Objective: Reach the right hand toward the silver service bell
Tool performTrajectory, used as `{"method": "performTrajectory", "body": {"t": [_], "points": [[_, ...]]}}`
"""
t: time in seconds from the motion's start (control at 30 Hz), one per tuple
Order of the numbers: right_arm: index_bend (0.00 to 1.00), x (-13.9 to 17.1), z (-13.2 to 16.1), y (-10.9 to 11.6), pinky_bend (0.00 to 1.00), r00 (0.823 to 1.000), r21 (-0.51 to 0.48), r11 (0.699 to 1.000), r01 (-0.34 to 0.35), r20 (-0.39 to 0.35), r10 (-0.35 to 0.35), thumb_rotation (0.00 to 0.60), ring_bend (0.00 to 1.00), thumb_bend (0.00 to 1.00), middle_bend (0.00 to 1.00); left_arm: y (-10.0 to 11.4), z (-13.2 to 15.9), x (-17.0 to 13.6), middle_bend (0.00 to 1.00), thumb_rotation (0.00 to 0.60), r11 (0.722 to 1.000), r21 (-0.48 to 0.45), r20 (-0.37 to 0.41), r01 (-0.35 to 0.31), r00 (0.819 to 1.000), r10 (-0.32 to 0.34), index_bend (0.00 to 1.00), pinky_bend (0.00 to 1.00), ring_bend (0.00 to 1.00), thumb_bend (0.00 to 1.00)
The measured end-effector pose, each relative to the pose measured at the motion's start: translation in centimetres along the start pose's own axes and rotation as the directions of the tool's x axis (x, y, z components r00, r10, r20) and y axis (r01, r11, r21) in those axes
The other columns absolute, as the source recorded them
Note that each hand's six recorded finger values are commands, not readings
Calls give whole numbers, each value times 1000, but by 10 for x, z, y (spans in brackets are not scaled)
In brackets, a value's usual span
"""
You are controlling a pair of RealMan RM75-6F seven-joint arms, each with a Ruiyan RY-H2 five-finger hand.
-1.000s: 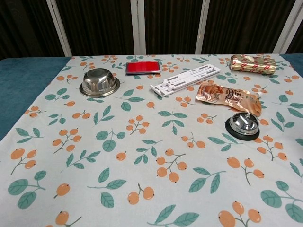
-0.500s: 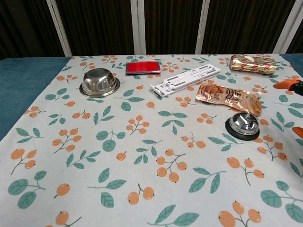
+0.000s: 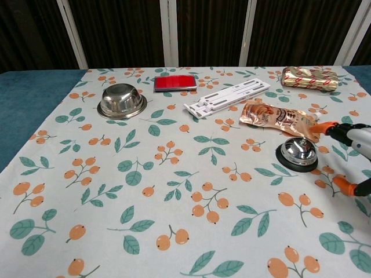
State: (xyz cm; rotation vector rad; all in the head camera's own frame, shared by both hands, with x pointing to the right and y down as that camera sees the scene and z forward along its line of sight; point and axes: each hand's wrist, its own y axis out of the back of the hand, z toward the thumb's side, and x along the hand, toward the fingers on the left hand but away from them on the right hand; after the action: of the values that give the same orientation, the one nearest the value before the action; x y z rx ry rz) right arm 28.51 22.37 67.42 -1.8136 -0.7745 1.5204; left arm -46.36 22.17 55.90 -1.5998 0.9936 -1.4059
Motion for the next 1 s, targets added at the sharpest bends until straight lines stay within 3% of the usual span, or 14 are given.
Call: {"method": "performTrajectory", "body": {"t": [0.33, 0.47, 0.7, 1.0], "points": [[0, 2, 7, -25, 0, 996, 85, 992, -88, -4, 89, 600, 0, 462, 0, 0, 0, 0, 0, 600, 1000, -2, 1, -4, 1000, 4, 0, 0, 0, 65], [0, 1, 9, -26, 0, 996, 82, 992, -91, 2, 91, 600, 0, 462, 0, 0, -1, 0, 0, 600, 1000, -3, 0, -5, 1000, 5, 0, 0, 0, 65], [0, -5, 14, 1, 0, 1000, 42, 999, -14, -2, 14, 600, 0, 462, 0, 0, -1, 0, 0, 600, 1000, -2, 0, -7, 1000, 7, 0, 0, 0, 65], [0, -5, 9, 54, 0, 994, 7, 994, 105, 9, -105, 600, 0, 462, 0, 1, -1, 0, 0, 600, 1000, -2, -2, -9, 1000, 9, 0, 0, 0, 65]]}}
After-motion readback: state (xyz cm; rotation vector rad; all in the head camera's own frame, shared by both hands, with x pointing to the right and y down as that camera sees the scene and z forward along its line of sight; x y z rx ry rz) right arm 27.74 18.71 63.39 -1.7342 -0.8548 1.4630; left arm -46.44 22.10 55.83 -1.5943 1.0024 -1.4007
